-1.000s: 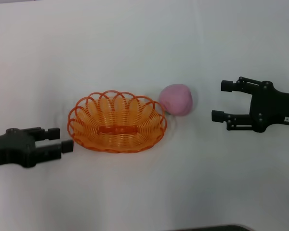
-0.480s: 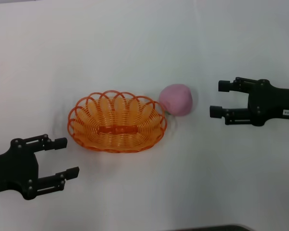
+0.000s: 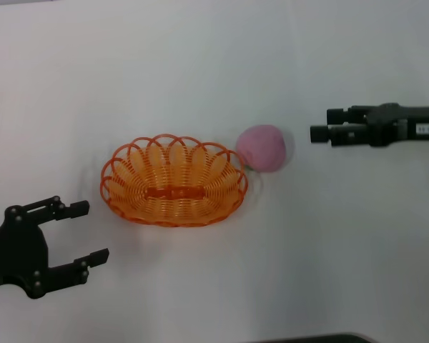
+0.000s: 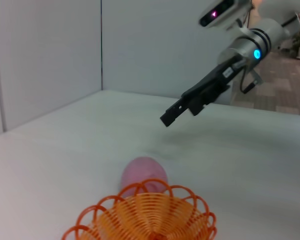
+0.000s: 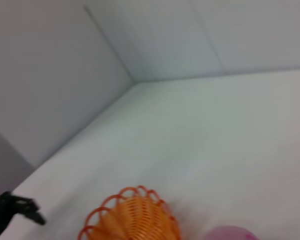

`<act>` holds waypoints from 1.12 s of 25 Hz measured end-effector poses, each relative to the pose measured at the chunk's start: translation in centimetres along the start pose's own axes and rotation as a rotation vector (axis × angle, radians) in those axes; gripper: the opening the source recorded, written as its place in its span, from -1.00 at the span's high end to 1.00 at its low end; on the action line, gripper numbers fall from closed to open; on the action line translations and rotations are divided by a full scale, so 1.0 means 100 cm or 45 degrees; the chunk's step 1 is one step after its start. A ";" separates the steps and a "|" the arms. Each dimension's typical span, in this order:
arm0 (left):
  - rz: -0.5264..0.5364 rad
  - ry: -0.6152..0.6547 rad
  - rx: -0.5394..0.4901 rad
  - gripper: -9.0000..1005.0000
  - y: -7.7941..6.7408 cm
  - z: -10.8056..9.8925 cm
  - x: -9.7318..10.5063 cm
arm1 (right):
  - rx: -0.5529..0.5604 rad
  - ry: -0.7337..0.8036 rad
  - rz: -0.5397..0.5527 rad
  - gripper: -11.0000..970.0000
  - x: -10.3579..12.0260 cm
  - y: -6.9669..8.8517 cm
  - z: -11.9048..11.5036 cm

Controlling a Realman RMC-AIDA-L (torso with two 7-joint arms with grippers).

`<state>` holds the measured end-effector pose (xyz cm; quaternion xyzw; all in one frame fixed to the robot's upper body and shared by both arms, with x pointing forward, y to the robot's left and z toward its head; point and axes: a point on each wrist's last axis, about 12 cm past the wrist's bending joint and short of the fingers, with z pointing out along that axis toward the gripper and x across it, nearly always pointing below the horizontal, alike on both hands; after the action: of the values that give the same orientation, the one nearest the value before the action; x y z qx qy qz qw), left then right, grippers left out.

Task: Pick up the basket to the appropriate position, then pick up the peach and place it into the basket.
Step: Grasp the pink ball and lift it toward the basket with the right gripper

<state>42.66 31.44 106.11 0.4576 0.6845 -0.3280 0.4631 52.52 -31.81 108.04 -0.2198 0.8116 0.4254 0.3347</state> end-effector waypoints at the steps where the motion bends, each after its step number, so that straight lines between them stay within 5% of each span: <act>1: 0.019 0.000 -0.010 -0.47 0.000 -0.001 0.001 | 0.020 0.016 0.040 -0.91 -0.005 -0.002 0.001; 5: 0.078 0.011 -0.024 -0.46 -0.002 -0.004 0.004 | 0.086 0.076 0.179 -0.91 -0.028 -0.006 0.007; 10: 0.143 0.011 -0.009 -0.47 -0.010 -0.005 0.011 | 0.124 0.210 0.193 -0.91 -0.062 0.003 0.020; 28: 0.041 -0.095 0.013 -0.62 -0.020 0.002 0.020 | 0.305 0.706 -0.245 -0.94 -0.110 0.033 0.073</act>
<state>40.53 31.14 104.22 0.4583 0.6577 -0.3410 0.4910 60.50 -23.17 114.83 -0.3622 0.8917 0.2170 0.1629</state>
